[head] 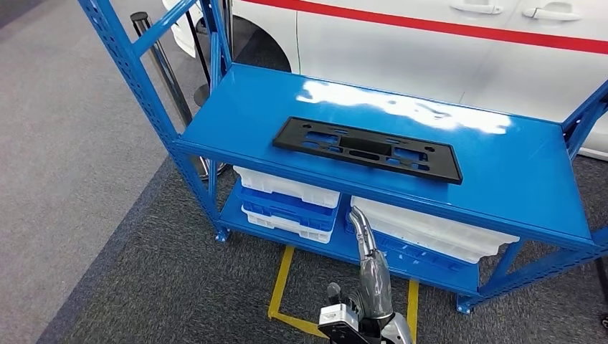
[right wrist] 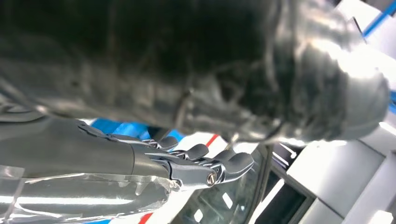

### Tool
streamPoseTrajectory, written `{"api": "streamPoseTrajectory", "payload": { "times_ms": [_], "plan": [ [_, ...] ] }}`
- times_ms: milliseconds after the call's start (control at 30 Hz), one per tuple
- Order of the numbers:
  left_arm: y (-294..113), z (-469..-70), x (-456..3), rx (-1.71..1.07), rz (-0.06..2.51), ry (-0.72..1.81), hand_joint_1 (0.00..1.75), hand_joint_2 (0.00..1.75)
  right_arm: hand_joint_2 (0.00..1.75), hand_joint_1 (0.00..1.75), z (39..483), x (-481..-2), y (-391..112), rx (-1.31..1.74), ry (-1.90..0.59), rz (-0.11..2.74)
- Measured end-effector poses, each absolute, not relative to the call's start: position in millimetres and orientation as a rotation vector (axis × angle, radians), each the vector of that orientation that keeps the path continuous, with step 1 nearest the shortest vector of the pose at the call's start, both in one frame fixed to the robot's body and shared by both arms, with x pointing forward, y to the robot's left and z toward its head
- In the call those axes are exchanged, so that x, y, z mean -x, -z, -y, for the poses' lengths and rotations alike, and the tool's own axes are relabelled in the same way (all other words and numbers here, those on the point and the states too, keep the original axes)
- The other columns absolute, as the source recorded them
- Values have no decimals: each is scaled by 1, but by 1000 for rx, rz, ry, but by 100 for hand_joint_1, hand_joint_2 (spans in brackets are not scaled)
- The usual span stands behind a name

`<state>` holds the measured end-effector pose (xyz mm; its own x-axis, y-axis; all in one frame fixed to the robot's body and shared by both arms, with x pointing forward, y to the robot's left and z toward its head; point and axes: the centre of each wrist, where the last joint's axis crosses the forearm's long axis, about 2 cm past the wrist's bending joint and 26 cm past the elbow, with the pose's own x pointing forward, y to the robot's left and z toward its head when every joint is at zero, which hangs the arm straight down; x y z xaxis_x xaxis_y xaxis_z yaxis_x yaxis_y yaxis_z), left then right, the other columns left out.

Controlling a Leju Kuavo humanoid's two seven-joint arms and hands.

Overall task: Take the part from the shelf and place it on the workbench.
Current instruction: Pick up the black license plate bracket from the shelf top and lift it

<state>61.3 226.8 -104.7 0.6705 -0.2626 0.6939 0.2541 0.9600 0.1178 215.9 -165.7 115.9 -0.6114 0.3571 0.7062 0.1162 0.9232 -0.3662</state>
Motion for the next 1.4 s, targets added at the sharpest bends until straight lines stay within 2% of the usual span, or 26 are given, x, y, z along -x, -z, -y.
{"api": "streamPoseTrajectory", "payload": {
  "times_ms": [100,1400],
  "plan": [
    [105,-227,-60,-5,782,296,0,0,175,0,166,-215,-116,343,-354,2224],
    [106,-229,-56,4,766,336,0,0,175,0,172,-205,-121,399,-210,2239]
  ]
}}
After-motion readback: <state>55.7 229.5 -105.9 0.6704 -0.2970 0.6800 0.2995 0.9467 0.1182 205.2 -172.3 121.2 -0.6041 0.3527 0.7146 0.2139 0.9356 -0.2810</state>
